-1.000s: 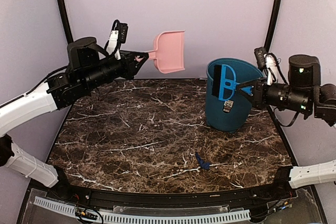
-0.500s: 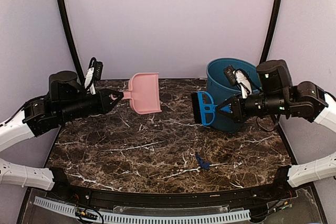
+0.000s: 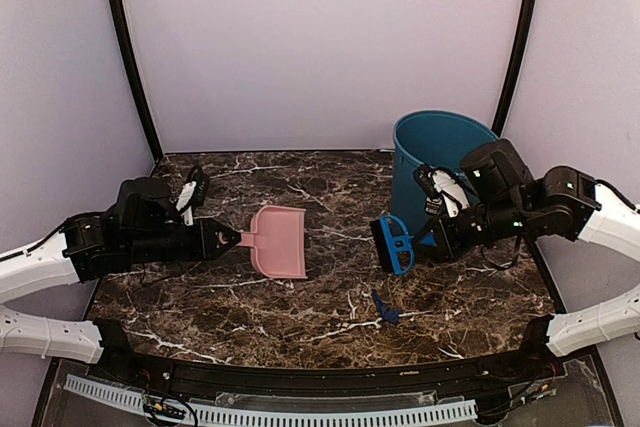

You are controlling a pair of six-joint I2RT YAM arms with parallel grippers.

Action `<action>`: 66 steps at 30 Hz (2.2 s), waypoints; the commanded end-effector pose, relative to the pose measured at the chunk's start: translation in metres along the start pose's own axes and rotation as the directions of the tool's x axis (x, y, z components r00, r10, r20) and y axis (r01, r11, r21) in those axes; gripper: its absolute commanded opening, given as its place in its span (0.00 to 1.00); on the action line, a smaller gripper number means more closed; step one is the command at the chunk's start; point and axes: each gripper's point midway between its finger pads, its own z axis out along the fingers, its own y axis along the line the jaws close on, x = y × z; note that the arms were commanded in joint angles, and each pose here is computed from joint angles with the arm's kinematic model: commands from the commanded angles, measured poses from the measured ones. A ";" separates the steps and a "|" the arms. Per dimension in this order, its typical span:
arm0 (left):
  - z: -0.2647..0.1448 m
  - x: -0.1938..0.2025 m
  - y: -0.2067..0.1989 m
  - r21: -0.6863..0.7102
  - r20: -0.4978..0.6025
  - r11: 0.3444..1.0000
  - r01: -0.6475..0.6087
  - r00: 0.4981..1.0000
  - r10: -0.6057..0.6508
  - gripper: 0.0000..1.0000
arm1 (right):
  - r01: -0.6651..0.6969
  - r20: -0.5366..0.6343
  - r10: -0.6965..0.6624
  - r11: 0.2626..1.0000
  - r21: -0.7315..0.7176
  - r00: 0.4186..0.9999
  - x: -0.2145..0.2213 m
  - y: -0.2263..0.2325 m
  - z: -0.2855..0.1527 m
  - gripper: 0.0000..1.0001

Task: Sweep away the paper scraps from the table
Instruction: Sweep the paper scraps into the dustpan.

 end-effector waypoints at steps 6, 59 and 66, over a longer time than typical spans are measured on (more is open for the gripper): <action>0.013 0.035 0.003 0.025 -0.122 0.991 0.133 0.984 -0.129 0.00 | -0.041 -0.093 0.050 0.995 0.089 0.994 0.029 -0.018 0.013 0.00; 0.098 0.121 -0.002 0.011 -0.502 0.931 0.364 0.807 -0.310 0.00 | -0.065 -0.224 0.035 0.990 -0.124 0.974 0.060 0.021 0.103 0.00; 0.102 0.127 0.001 0.007 -0.509 0.931 0.366 0.802 -0.312 0.00 | -0.046 -0.168 0.002 0.964 -0.261 0.986 0.036 0.050 0.103 0.00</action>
